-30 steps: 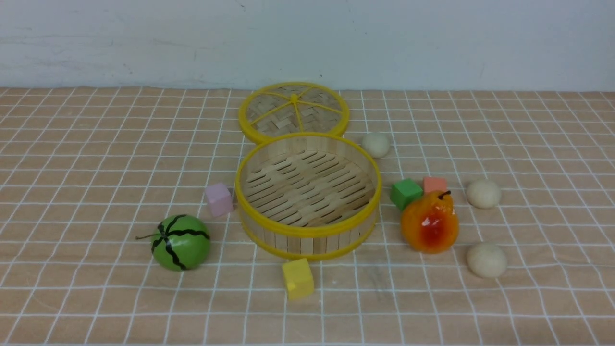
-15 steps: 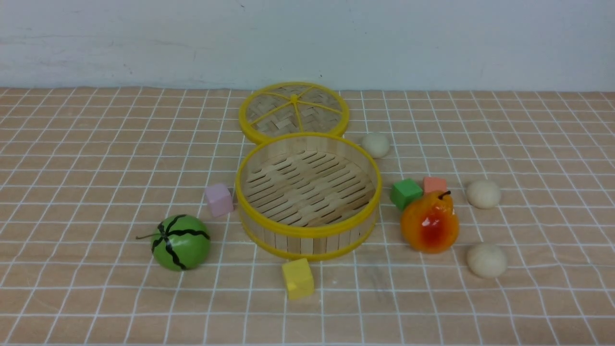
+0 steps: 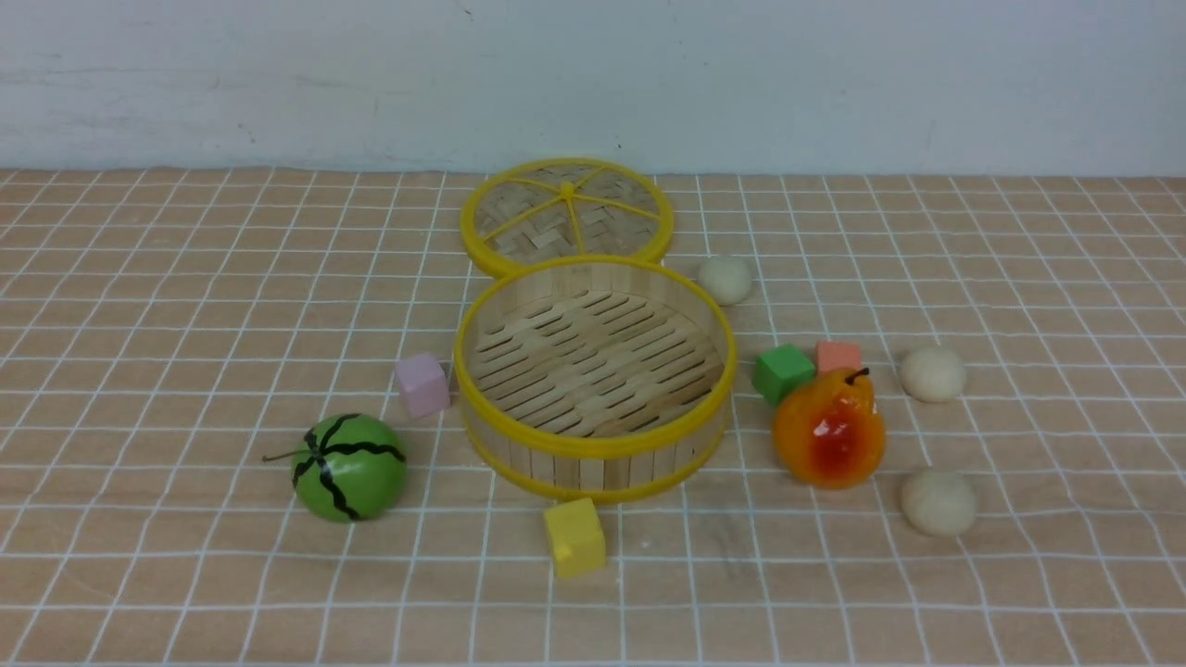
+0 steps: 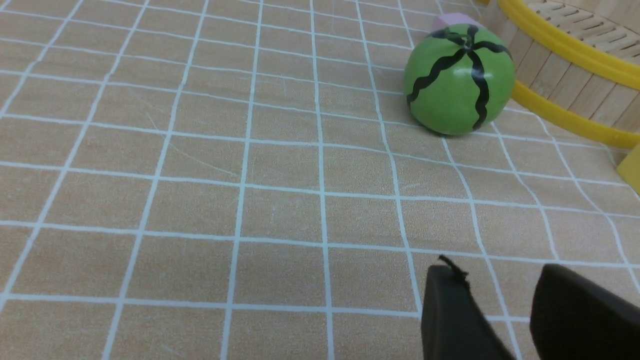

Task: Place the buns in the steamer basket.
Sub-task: Use the right arm to grab a steamed stuffed bun

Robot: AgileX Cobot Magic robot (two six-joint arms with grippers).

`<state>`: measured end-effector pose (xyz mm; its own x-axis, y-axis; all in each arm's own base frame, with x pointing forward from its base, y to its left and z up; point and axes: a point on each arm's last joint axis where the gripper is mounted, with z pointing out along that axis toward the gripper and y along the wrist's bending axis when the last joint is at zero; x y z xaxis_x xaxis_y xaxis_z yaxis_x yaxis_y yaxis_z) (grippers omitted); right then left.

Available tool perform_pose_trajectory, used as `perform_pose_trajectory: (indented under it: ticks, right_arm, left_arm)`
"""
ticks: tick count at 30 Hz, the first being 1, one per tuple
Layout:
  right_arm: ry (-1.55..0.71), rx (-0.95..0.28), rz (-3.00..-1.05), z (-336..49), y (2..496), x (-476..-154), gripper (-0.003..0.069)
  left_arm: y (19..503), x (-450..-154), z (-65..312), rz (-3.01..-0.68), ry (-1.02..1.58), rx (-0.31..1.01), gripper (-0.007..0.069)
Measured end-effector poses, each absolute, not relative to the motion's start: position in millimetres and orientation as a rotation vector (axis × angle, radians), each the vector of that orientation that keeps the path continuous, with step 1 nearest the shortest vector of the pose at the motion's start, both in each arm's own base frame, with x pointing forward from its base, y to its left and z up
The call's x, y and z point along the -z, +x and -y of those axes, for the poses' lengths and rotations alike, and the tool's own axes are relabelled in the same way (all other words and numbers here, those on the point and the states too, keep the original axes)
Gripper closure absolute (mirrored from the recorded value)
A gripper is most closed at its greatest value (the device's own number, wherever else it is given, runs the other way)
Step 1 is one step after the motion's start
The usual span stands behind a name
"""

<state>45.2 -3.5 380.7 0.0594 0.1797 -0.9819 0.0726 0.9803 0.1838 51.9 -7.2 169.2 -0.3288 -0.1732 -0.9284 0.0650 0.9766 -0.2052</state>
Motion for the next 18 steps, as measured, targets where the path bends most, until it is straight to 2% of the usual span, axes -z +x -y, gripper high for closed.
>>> perform_pose_trajectory:
  ticks: [6, 10, 18]
  right_arm:
    - [0.217, -0.046, -1.752, 8.3, 90.6, -371.6, 0.0419]
    - [0.210, -0.031, -1.847, 10.8, 119.7, -361.4, 0.0419]
    - [0.150, -0.119, -2.142, -3.1, 173.2, -327.4, 0.0419]
  left_arm:
    - [51.9, -169.2, 7.2, -1.891, -0.078, 0.241, 0.0387]
    - [51.9, -169.2, 7.2, -1.891, -0.078, 0.241, 0.0387]
    - [51.9, -169.2, 7.2, -1.891, -0.078, 0.241, 0.0387]
